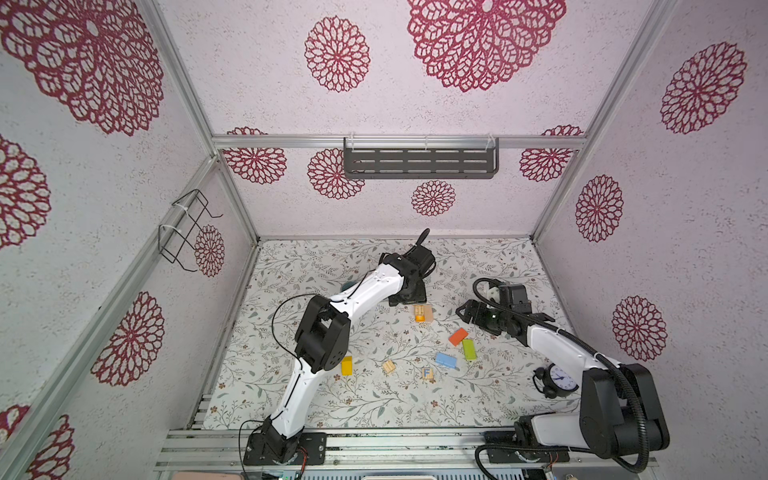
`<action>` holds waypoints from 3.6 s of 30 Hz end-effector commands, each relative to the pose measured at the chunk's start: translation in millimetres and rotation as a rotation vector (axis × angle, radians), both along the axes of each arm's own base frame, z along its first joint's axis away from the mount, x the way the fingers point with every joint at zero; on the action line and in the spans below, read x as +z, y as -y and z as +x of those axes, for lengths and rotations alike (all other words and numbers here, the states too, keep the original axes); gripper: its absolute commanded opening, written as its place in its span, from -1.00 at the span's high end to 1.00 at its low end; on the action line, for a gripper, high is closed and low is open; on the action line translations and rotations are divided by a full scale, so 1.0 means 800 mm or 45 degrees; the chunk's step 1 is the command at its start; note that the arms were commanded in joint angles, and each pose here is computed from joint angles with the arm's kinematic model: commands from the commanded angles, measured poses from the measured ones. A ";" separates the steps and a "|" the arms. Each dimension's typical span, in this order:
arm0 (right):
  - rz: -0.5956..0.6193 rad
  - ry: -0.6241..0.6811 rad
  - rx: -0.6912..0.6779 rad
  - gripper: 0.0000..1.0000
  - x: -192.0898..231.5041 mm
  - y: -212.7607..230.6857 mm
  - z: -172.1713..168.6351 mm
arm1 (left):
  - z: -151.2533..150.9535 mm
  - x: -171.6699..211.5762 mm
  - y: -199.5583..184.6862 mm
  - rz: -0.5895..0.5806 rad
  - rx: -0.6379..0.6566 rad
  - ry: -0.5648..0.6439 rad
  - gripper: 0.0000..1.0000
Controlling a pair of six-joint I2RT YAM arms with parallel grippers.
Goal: Build the wood block tower
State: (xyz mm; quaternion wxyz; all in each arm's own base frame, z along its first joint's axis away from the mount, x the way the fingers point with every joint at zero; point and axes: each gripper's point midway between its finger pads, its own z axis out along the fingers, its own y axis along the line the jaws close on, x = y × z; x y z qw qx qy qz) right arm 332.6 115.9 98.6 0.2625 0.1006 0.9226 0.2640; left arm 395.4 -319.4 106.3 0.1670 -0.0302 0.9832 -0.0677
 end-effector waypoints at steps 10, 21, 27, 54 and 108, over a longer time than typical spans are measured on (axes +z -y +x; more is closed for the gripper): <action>-0.216 -0.009 0.195 -0.40 0.029 -0.044 -0.020 | -0.025 0.056 -0.077 0.034 0.071 0.148 -1.00; -0.384 -0.101 0.374 -0.20 0.022 -0.100 -0.082 | -0.069 0.045 -0.130 0.020 0.086 0.167 -0.95; -0.445 -0.139 0.414 -0.16 0.005 -0.132 -0.112 | -0.093 0.036 -0.152 0.003 0.080 0.171 -0.95; -0.586 -0.241 0.406 -0.08 -0.072 -0.167 -0.174 | -0.154 -0.019 -0.187 -0.090 0.107 0.174 -0.95; -0.683 -0.167 0.348 0.41 0.000 -0.138 -0.072 | -0.109 0.012 -0.188 -0.091 0.093 0.201 -0.95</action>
